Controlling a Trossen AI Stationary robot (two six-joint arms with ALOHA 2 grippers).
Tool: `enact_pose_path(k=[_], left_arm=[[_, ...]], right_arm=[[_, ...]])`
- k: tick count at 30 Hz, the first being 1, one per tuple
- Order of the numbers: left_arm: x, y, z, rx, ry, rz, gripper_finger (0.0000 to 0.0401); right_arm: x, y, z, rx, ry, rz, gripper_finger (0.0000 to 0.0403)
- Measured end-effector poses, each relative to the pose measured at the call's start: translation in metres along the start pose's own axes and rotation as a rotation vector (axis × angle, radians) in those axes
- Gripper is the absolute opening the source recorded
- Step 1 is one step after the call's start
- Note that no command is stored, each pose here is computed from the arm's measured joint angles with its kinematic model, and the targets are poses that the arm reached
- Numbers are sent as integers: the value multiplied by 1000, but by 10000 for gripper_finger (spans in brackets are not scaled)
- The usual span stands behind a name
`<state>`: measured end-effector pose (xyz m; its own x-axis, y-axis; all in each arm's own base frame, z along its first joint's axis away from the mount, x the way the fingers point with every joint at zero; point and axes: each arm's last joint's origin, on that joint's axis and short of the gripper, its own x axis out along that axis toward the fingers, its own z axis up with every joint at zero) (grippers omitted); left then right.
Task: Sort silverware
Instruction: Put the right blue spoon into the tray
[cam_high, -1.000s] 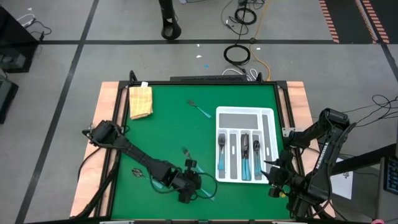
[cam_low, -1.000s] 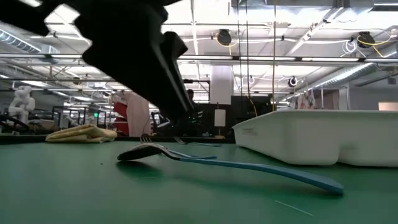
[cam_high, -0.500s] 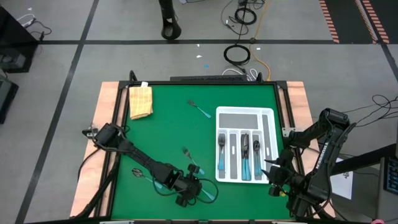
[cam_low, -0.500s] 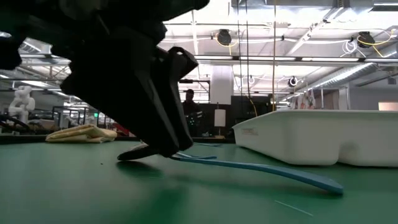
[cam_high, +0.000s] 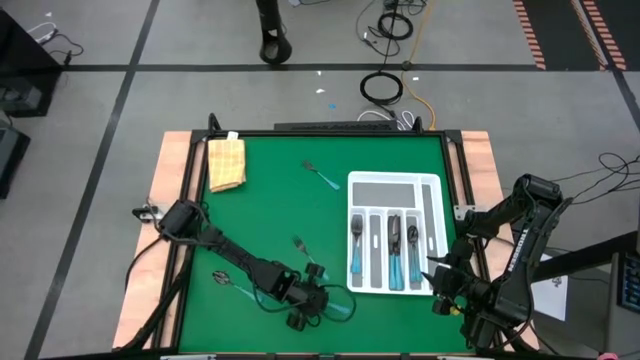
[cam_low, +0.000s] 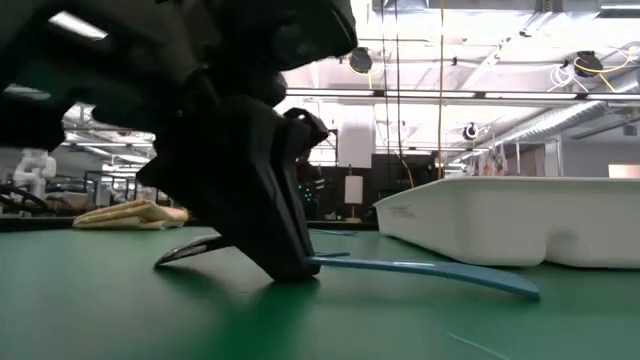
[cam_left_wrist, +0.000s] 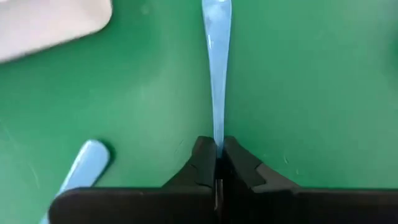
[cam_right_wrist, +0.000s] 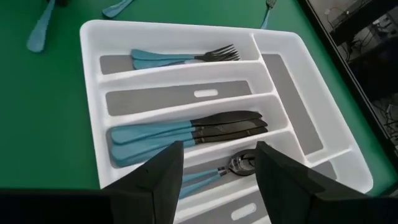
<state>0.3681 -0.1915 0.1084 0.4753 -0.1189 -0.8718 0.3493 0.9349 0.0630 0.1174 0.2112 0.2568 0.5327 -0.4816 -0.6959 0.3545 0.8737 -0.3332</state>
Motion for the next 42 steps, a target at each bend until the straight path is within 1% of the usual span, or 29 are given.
enact_pose_path(k=[5,7,10,13,16,18,20,22,27,29,31,34,36,39,42], left_arm=[[-18,9,11,-197,-43,0,10],[-26,12,15,-262,-71,51,9],[-45,16,25,-342,-151,76,9],[-66,25,33,-398,-221,117,9],[-88,38,39,-479,-288,177,8],[-106,45,44,-535,-350,182,8],[-125,49,49,-558,-410,184,8],[-136,50,51,-558,-437,175,8],[-129,46,47,-535,-372,99,8],[-126,45,47,-557,-378,113,8],[-124,44,47,-553,-384,157,8],[-129,51,53,-553,-485,280,8],[-134,59,59,-604,-582,398,8],[-142,68,66,-660,-715,584,8],[-149,70,74,-626,-792,684,8]], right_arm=[[0,-2,0,72,-5,-13,185],[0,-2,0,94,-15,-13,185],[0,-2,1,136,-54,-11,185],[0,-2,3,212,-119,-5,185],[0,-1,5,310,-172,9,185],[0,-1,6,368,-198,22,185],[0,1,6,394,-203,37,185],[-1,2,6,399,-203,48,185],[-1,4,6,421,-200,65,185],[-1,5,6,432,-193,74,185],[-1,7,6,443,-189,84,185],[-2,8,8,475,-261,107,185],[0,7,13,548,-336,115,185],[5,5,23,708,-464,137,185],[13,6,34,821,-544,146,185]])
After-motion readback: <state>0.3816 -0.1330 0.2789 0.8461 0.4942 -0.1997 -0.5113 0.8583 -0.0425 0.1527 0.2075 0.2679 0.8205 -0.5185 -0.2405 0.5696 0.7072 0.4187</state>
